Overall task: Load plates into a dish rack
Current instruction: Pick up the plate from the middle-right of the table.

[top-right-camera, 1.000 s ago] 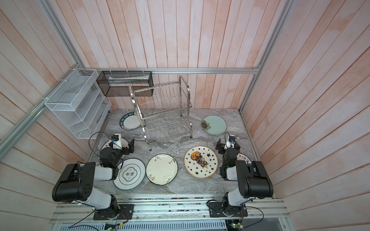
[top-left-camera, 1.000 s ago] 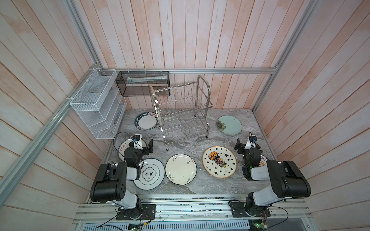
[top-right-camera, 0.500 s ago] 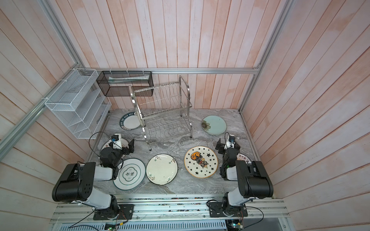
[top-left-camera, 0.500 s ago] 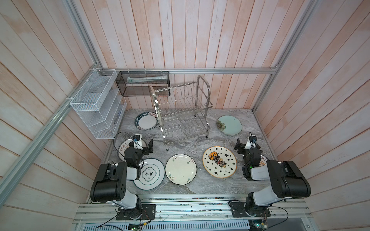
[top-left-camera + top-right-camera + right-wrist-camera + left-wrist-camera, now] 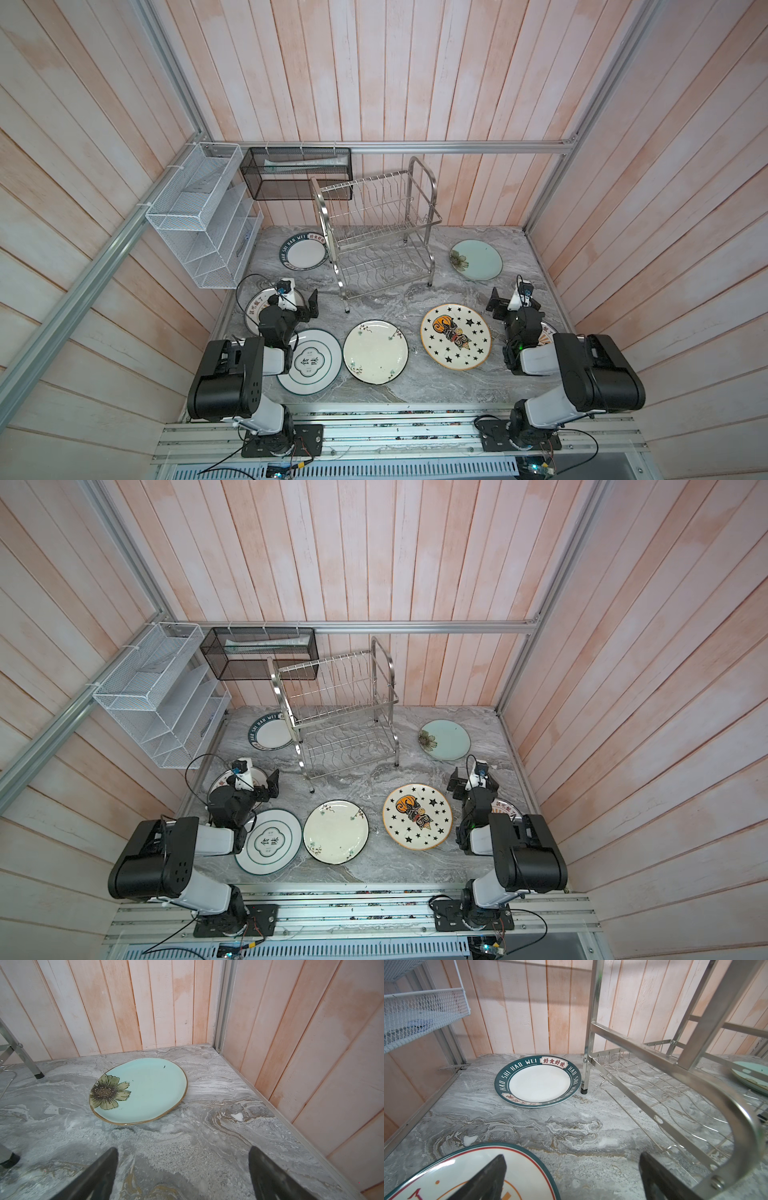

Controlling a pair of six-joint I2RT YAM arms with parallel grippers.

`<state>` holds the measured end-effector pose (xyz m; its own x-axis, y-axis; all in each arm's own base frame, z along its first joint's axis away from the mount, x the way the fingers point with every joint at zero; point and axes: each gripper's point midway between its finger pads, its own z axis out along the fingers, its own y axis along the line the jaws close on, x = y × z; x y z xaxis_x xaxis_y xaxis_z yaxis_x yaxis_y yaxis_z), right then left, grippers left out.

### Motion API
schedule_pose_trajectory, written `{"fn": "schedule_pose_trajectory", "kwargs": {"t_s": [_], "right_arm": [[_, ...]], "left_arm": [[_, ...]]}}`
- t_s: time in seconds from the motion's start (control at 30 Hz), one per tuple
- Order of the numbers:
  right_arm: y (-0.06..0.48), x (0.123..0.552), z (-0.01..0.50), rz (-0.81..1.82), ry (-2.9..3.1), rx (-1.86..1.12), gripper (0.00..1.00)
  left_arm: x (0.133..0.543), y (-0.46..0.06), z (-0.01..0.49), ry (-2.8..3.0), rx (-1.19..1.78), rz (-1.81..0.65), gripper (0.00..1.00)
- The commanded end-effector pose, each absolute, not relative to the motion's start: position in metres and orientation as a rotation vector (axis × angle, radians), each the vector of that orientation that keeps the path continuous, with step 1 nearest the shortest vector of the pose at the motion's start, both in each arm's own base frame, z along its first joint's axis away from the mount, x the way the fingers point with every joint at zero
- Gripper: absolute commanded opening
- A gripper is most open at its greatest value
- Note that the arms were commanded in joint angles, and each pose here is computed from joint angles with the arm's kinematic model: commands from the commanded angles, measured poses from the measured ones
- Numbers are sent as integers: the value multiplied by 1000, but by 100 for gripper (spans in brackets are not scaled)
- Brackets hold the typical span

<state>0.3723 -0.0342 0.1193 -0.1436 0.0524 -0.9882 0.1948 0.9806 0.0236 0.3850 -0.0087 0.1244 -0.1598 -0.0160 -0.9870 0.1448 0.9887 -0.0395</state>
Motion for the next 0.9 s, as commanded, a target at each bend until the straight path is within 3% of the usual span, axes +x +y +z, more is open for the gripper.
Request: {"fn": "schedule_pose_trajectory", "kwargs": {"t_s": [0.0, 0.2, 0.33, 0.53, 0.87], "right_arm": [[-33, 374, 127, -112, 1689, 179, 98], [-44, 376, 145, -188, 1701, 247, 98], [-59, 378, 162, -232, 1691, 372, 98], [-27, 387, 205, 21, 1713, 331, 98], [13, 389, 216, 428, 1867, 332, 98]], "left_arm": [[387, -9, 129, 1714, 98, -135, 100], [390, -17, 145, 1730, 126, -114, 100], [388, 1, 175, 1724, -19, -56, 100], [376, 0, 236, 1653, -127, -159, 100], [376, -44, 275, 1727, -77, -431, 100]]}}
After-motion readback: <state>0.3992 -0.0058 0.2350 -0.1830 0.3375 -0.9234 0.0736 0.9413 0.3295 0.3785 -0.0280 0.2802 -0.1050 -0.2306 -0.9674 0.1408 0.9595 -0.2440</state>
